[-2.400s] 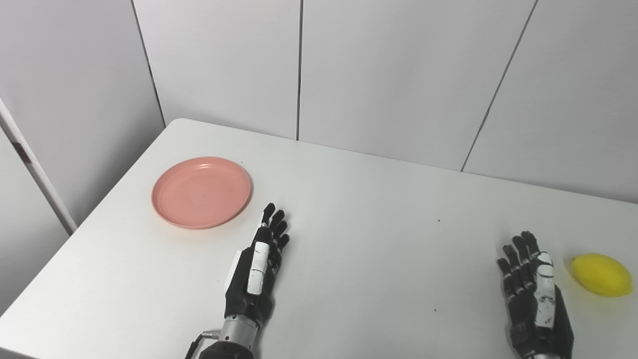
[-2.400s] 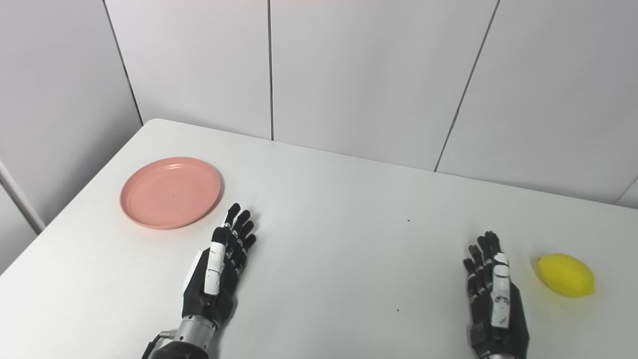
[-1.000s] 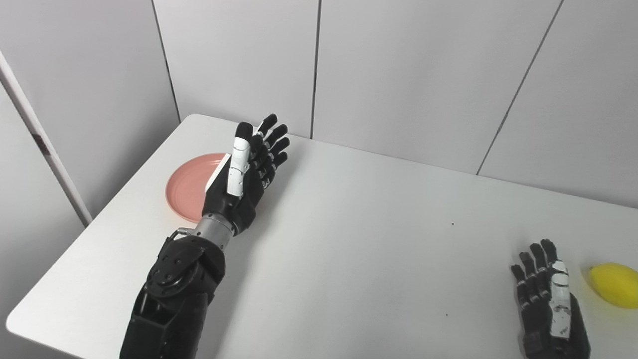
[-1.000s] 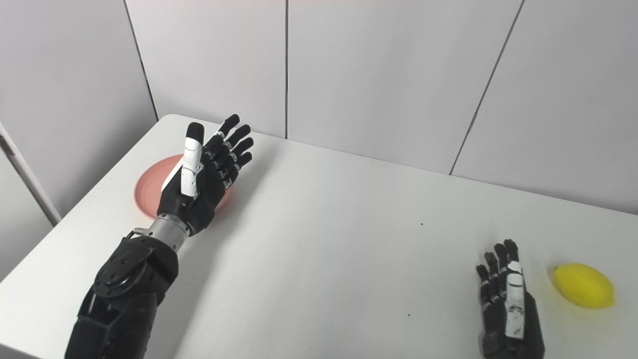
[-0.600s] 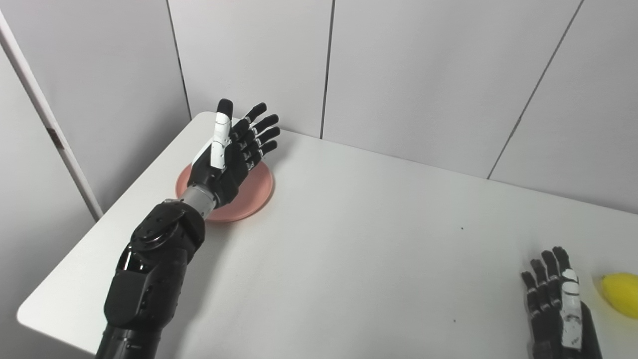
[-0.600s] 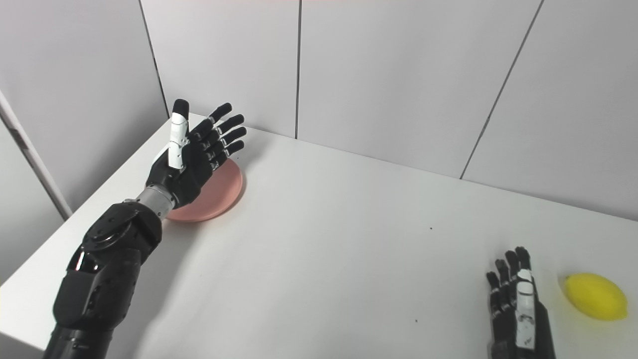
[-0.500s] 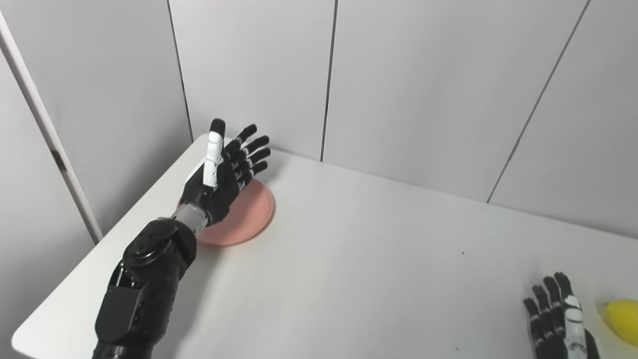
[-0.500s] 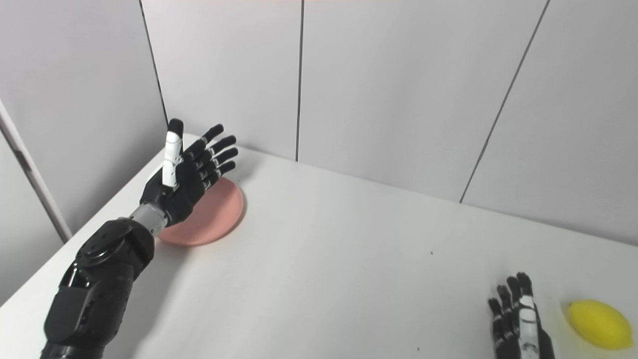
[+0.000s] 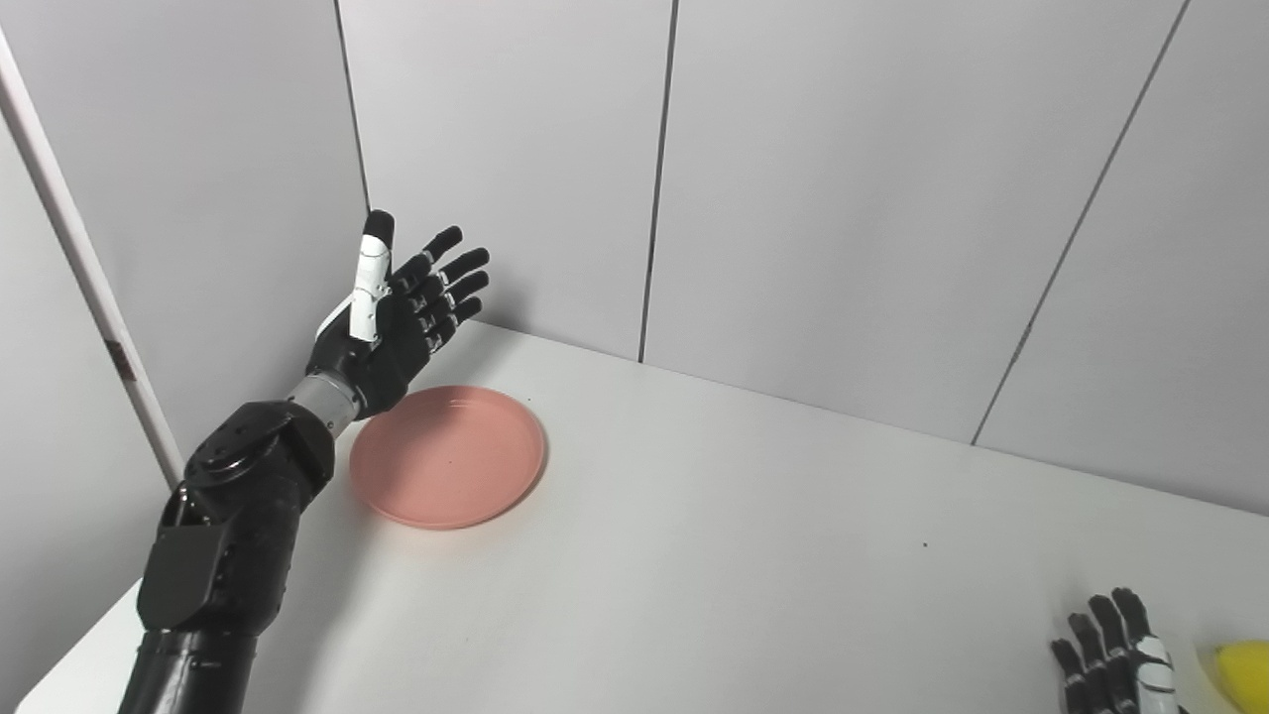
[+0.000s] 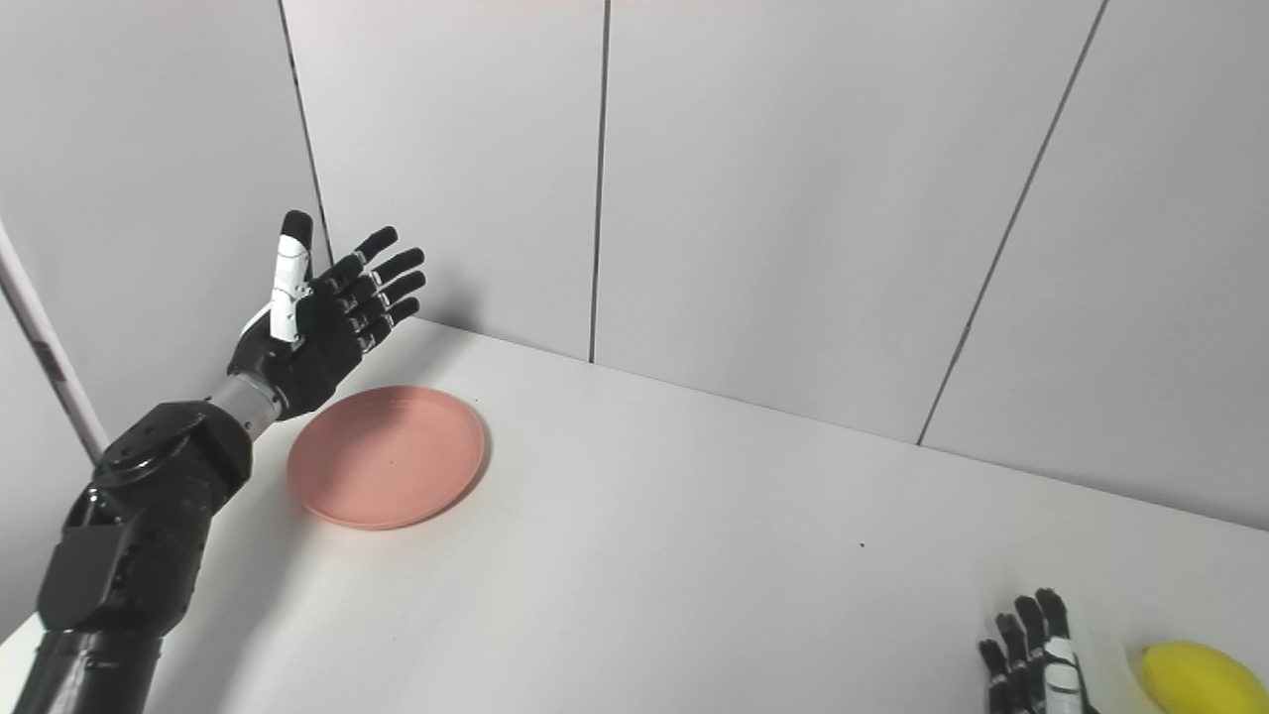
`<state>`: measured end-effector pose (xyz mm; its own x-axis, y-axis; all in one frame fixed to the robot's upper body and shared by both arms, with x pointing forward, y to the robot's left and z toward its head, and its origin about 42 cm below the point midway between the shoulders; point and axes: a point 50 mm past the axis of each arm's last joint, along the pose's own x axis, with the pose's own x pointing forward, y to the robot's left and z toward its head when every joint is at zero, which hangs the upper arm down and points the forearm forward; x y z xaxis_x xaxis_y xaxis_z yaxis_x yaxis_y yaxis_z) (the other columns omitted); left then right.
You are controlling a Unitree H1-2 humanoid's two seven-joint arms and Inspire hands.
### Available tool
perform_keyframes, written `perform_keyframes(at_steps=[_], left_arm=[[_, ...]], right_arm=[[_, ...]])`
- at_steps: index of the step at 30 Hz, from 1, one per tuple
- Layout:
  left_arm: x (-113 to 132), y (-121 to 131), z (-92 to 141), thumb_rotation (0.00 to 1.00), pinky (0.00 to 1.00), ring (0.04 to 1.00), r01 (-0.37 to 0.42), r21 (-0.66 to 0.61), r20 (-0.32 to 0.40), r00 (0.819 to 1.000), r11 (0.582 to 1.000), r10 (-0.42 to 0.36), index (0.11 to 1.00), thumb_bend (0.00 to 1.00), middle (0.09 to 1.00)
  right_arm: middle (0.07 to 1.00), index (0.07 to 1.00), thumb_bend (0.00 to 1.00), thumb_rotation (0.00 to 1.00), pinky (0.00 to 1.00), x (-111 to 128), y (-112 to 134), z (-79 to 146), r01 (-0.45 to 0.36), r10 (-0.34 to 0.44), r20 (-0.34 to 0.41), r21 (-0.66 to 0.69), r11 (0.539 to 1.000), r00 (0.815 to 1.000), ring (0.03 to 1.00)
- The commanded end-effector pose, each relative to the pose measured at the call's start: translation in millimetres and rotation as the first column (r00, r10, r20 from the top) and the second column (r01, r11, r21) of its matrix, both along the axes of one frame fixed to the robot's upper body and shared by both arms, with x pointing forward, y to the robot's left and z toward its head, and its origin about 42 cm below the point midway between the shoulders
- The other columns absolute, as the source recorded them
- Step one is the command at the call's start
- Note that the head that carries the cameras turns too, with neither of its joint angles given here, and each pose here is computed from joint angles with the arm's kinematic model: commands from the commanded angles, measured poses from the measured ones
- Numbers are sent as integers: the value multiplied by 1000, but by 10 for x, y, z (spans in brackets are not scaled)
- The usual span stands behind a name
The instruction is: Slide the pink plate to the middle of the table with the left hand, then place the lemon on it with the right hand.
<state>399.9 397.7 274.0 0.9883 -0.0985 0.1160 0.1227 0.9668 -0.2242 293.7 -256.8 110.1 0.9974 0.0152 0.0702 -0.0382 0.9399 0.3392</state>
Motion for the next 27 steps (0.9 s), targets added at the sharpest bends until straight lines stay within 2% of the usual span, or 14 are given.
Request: perform_keyframes(at_steps=[1, 6, 14, 22, 27], left_arm=[[70, 144, 419, 968, 991, 940, 3, 57, 133, 991, 998, -10, 973, 1000, 930], [160, 430, 480, 954, 941, 909, -21, 82, 121, 993, 996, 11, 947, 1000, 910], [319, 799, 434, 946, 915, 888, -91, 30, 110, 990, 995, 87, 944, 1000, 899], [374, 1096, 218, 943, 936, 881, -139, -50, 77, 987, 989, 143, 953, 1000, 885], [387, 1151, -5, 943, 932, 882, -195, -102, 92, 975, 975, 205, 969, 1000, 892]], right_arm=[[989, 974, 523, 775, 1000, -244, -17, -350, 9, -6, -142, 20, 1000, 990, 1000], [996, 987, 530, 763, 1000, -253, -37, -349, 6, -4, -146, 13, 1000, 989, 1000], [986, 976, 511, 780, 1000, -255, -73, -316, 13, -11, -143, 13, 1000, 990, 1000], [983, 969, 511, 780, 1000, -256, -77, -342, 12, -10, -133, 13, 1000, 991, 999], [989, 986, 498, 780, 1000, -238, -32, -374, 25, -21, -156, 23, 999, 988, 1000]])
